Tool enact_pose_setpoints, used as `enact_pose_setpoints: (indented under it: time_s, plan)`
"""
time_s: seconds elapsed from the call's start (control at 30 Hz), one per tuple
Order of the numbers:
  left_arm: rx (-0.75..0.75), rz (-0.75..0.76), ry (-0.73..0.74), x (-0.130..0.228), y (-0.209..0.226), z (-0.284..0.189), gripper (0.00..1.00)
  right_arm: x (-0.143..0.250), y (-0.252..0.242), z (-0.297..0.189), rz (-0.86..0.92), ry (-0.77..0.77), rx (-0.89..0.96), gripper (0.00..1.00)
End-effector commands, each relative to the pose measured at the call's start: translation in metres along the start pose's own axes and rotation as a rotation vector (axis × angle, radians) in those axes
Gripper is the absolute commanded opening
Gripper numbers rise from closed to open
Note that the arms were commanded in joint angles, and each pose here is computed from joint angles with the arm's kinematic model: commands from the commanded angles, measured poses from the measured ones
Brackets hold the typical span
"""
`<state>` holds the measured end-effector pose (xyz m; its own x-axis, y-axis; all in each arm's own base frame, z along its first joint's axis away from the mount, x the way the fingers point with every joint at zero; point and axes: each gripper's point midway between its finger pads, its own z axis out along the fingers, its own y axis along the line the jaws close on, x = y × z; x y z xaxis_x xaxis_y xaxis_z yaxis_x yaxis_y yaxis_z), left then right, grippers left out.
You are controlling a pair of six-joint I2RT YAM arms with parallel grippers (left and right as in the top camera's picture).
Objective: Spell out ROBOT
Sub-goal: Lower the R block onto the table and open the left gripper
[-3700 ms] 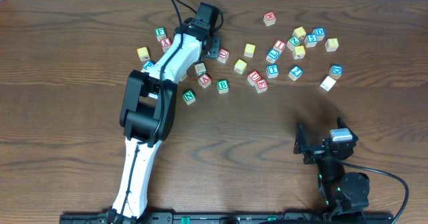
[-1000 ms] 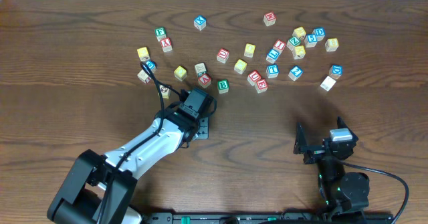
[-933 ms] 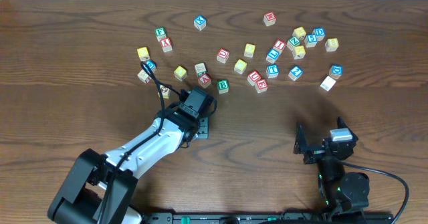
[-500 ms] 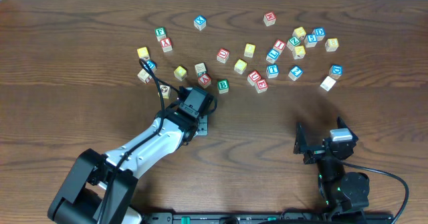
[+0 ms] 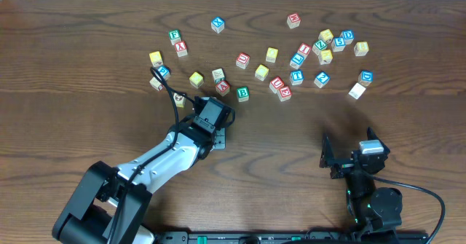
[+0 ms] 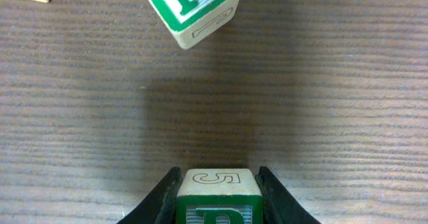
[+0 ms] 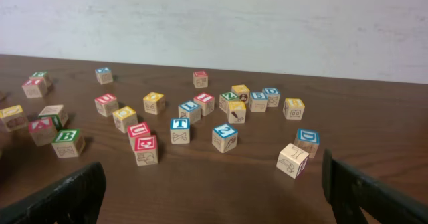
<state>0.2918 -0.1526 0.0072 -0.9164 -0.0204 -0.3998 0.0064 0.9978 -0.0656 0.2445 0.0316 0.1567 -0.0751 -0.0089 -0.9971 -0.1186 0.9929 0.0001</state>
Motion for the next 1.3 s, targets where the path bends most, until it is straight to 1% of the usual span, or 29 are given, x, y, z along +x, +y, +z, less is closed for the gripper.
enact_pose_setpoints:
  time_s: [0.0,0.7,0.97,1.27]
  plan:
    - [-0.018,-0.006,-0.001,0.004,0.004,0.004,0.08,0.000,-0.001,0.000,-0.010,-0.001,0.003,0.99]
    - [-0.019,-0.001,0.000,0.004,0.004,0.004,0.08,0.000,-0.001,0.000,-0.010,-0.001,0.003,0.99]
    - [-0.033,0.003,0.024,0.010,0.005,0.019,0.08,0.000,-0.001,0.000,-0.010,-0.001,0.003,0.99]
    - [-0.024,0.001,0.009,0.006,0.003,0.018,0.08,0.000,-0.001,0.000,-0.010,-0.001,0.003,0.99]
